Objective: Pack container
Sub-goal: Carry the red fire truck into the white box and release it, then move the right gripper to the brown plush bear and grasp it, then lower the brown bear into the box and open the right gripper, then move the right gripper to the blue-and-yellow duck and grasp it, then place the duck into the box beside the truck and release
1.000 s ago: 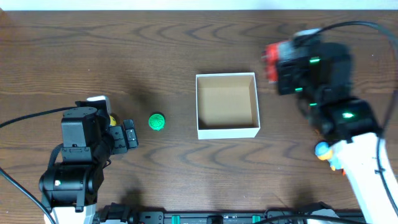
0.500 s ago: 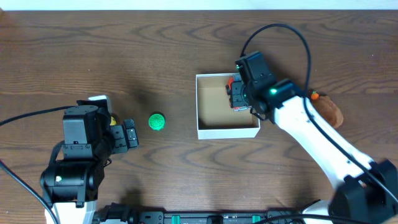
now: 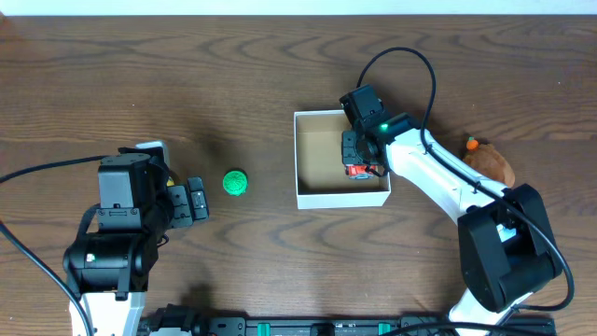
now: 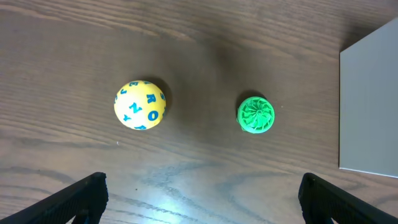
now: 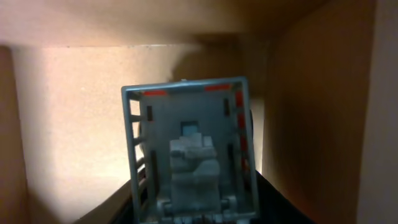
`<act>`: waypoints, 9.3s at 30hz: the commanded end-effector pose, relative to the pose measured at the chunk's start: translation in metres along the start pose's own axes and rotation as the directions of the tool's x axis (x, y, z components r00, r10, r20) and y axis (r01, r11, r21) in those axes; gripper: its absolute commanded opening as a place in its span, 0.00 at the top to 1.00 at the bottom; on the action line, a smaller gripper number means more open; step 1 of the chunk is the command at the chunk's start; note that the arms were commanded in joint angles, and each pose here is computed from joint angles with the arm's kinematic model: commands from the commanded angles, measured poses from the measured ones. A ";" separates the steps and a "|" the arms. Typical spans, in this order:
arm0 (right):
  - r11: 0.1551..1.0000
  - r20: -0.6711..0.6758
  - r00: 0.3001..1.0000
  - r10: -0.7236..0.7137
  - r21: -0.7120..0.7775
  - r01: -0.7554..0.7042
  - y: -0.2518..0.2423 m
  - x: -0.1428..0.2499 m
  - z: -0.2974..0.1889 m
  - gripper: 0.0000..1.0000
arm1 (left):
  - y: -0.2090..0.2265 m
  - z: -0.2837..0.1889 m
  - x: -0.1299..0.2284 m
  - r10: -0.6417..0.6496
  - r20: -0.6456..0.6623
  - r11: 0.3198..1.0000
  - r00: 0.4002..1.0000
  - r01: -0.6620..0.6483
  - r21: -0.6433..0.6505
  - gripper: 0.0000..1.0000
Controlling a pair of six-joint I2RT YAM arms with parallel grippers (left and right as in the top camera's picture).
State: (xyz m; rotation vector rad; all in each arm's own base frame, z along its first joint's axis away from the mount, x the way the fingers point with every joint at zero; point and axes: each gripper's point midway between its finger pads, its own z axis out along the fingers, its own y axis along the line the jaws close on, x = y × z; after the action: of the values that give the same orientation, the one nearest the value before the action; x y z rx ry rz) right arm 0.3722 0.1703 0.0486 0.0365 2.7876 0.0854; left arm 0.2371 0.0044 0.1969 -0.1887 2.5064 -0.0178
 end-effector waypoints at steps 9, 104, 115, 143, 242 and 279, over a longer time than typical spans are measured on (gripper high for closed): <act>0.989 0.345 0.932 -0.108 -0.058 0.136 0.013 -0.090 -0.145 0.11 | 0.001 -0.004 -0.005 -0.013 0.013 1.000 1.000 0.013 -0.005 0.02; 0.967 -0.107 0.961 0.255 0.027 -0.253 0.041 0.003 0.015 0.91 | 0.001 -0.003 -0.003 -0.013 0.005 1.000 1.000 0.013 -0.006 0.02; 0.983 -0.102 0.979 0.175 -0.030 -0.179 0.048 -0.005 0.004 0.49 | 0.001 -0.003 -0.003 -0.013 0.005 1.000 1.000 0.013 -0.006 0.02; 0.888 0.293 0.865 0.406 0.095 -0.449 -0.162 -0.048 -0.227 0.01 | 0.002 -0.003 0.000 -0.012 -0.006 1.000 1.000 0.012 -0.008 0.02; 0.776 0.261 0.797 -0.544 -0.204 0.597 0.043 0.022 -0.103 0.20 | 0.002 -0.003 0.003 -0.012 -0.021 1.000 1.000 0.012 -0.010 0.02; 0.850 -0.013 0.880 -0.475 -0.266 0.455 0.032 0.073 -0.025 0.99 | 0.003 -0.003 0.005 -0.012 -0.029 1.000 1.000 0.011 -0.012 0.02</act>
State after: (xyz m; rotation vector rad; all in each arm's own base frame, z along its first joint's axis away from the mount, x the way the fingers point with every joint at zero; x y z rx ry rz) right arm 0.2991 0.2009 0.0571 -0.7200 2.7374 0.3150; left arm 0.2294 0.0044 0.1910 -0.1908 2.5478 -0.0136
